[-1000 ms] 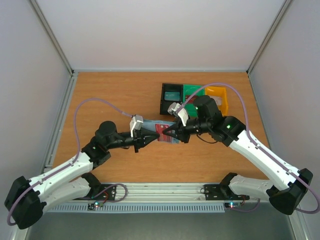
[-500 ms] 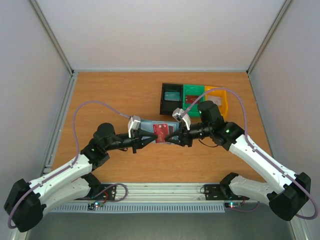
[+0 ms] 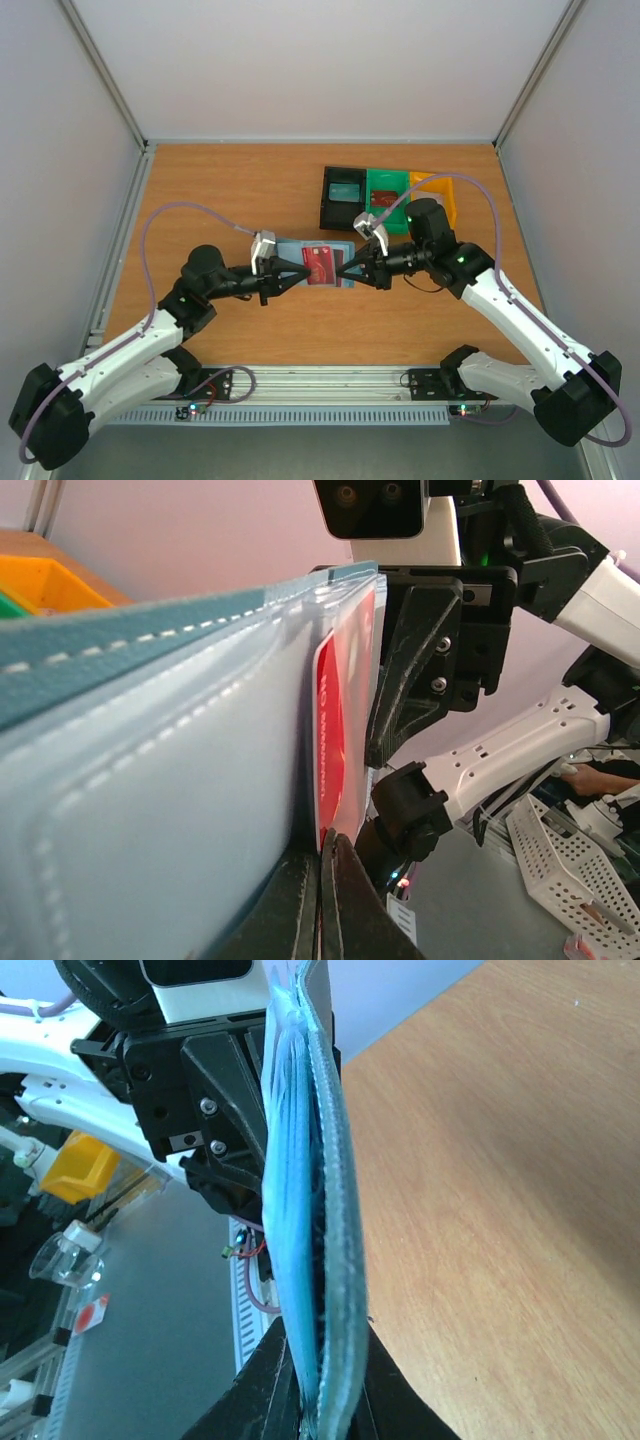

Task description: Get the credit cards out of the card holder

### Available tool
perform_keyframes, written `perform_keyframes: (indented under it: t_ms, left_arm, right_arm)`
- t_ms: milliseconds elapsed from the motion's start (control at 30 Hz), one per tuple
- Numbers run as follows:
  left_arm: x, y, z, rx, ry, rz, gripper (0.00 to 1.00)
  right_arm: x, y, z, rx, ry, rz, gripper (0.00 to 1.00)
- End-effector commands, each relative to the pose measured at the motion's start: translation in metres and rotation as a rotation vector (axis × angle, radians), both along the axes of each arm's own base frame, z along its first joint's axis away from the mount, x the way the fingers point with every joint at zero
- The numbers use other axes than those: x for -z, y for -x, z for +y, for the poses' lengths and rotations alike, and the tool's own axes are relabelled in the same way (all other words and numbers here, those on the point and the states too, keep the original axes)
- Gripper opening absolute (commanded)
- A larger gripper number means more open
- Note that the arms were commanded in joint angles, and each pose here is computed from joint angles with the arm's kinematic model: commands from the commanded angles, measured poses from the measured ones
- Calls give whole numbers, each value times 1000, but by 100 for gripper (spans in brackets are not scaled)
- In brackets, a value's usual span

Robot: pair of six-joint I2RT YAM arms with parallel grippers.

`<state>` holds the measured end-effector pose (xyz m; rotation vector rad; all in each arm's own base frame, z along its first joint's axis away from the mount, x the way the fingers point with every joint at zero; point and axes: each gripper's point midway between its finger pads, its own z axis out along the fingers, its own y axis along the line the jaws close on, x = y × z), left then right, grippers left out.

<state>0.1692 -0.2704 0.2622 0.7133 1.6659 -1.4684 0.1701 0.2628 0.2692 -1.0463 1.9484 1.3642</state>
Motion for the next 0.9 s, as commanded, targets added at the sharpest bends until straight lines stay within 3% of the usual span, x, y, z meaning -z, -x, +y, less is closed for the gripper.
perform_keyframes:
  t_ms: [0, 400, 600, 733, 867]
  left_arm:
    - [-1, -6, 11, -36, 16, -43, 0]
    - [16, -18, 22, -103, -9, 12, 0]
    - [17, -38, 37, -226, 0, 61, 0]
    - [9, -43, 42, -259, 22, 58, 0]
    - [0, -43, 42, -255, 44, 52, 0]
  right_arm:
    - [-8, 6, -8, -5, -21, 5, 1]
    - [18, -15, -25, 135, 88, 88, 1]
    - [78, -31, -33, 258, 214, 382, 1]
    - [125, -26, -25, 244, 240, 632, 1]
    - [162, -23, -21, 247, 247, 777, 1]
